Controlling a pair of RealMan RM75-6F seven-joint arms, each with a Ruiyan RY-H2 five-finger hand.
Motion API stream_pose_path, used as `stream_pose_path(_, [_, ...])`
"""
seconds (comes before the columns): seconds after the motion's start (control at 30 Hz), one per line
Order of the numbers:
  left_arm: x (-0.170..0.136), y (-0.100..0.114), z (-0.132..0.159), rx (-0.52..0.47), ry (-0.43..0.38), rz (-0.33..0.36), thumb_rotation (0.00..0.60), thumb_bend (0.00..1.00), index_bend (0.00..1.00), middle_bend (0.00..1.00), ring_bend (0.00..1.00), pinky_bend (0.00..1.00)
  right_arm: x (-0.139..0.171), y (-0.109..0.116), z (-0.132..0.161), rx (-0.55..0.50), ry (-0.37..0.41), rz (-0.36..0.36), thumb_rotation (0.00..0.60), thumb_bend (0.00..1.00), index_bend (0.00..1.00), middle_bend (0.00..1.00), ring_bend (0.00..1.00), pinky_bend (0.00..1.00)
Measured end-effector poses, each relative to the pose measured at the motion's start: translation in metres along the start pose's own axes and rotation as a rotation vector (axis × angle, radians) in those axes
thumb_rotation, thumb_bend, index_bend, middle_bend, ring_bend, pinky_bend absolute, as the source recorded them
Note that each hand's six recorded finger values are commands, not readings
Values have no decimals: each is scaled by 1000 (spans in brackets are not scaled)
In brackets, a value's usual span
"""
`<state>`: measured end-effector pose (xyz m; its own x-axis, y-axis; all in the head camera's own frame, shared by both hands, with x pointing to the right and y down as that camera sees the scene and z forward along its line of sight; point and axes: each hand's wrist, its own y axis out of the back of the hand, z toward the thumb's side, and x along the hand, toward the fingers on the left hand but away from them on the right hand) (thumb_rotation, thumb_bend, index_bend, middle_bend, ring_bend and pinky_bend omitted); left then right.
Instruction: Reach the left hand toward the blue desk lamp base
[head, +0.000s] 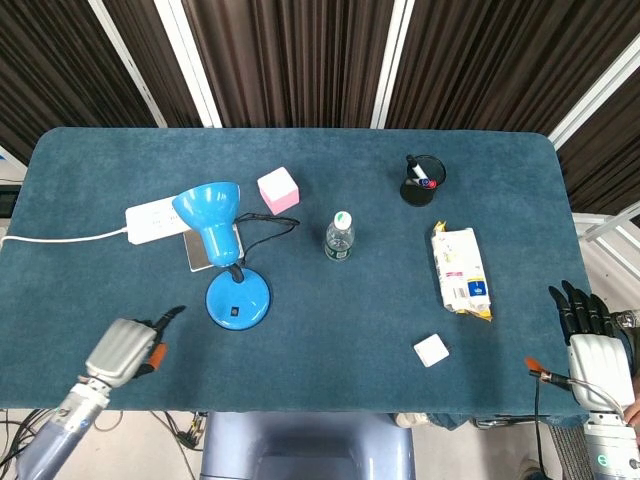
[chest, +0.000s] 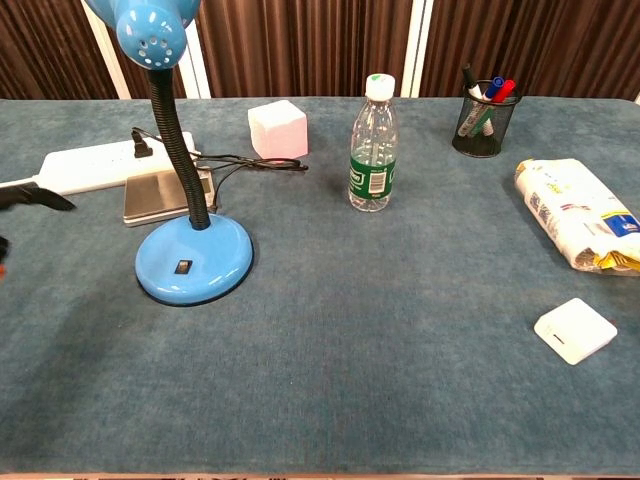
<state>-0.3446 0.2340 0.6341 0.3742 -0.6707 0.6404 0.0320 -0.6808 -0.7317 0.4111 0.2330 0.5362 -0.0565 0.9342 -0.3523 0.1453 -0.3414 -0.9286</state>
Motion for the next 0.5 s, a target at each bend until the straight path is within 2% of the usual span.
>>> stream_pose_path(0.3, [27, -24, 22, 9, -34, -97, 600, 571, 118, 681, 573, 672, 0, 0, 0, 1, -2, -3, 600, 110, 7, 18, 38, 0])
stream_pose_path(0.5, [39, -31, 29, 21, -24, -99, 600, 569, 117, 668, 572, 673, 0, 1, -2, 1, -7, -4, 600, 110, 7, 18, 38, 0])
